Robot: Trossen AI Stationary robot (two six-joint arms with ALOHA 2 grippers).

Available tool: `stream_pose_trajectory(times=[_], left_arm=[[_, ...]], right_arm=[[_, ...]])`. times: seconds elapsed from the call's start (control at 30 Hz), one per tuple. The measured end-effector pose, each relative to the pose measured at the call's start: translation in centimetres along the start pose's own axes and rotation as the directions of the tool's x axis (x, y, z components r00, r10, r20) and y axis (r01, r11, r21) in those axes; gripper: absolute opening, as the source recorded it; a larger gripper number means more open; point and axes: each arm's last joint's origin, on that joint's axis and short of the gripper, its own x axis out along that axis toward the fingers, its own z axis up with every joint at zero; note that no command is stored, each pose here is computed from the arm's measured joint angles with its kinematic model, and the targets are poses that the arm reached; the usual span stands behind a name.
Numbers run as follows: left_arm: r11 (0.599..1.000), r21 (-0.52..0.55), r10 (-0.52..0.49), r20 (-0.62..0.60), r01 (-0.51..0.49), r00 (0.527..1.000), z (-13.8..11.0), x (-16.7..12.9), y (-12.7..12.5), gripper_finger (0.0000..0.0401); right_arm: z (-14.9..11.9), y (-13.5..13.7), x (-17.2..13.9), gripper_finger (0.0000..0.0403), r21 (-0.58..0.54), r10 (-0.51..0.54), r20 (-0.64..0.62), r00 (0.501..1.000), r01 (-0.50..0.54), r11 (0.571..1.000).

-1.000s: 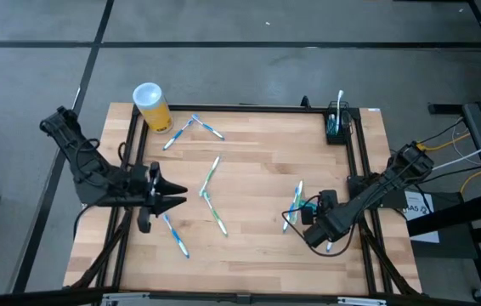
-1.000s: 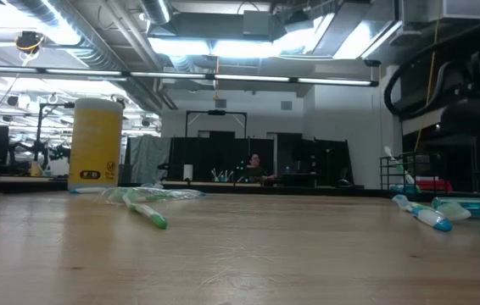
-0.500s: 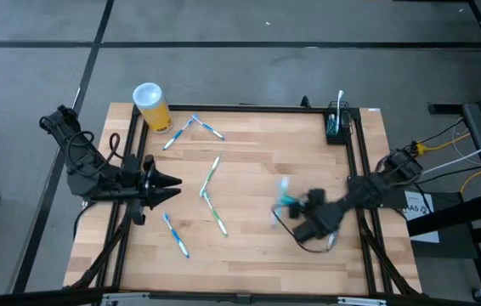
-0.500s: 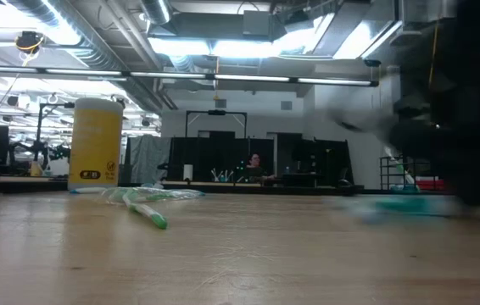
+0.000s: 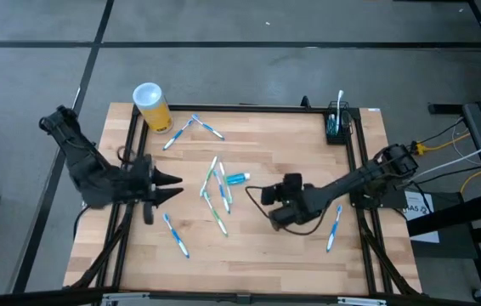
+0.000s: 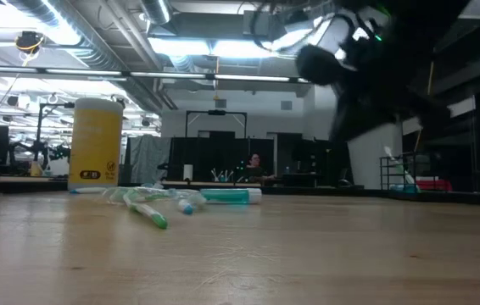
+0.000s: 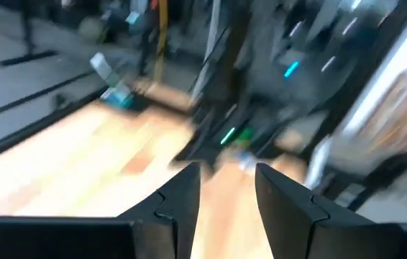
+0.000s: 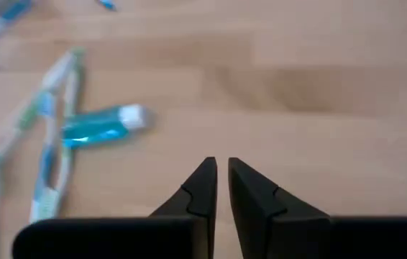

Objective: Pick & Place toothbrushing station
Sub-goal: Put the blue mouthwash into the mesh organizer

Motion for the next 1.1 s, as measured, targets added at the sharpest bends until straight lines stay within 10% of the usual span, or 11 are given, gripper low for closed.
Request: stream_pose_trajectory(times=[0.33,0.63,1.1], left_arm=[[0.939,0.178,0.337,-0.314,-0.294,0.888,-5.2,6.3,3.1,0.016],[0.978,0.204,0.113,-0.321,-0.048,0.94,-9.3,14.9,4.4,0.0213],[0.938,0.345,0.124,-0.424,0.034,0.897,-13.9,20.4,9.7,0.0212]], right_arm=[[-0.2,2.7,-5.1,0.004,-0.013,0.185,0.074,0.98,-0.184,0.983],[0.1,3.1,-7.7,0.004,-0.082,0.197,0.056,0.979,-0.192,0.978],[-1.5,1.9,-10.8,0.004,-0.059,0.235,0.012,0.972,-0.234,0.97]])
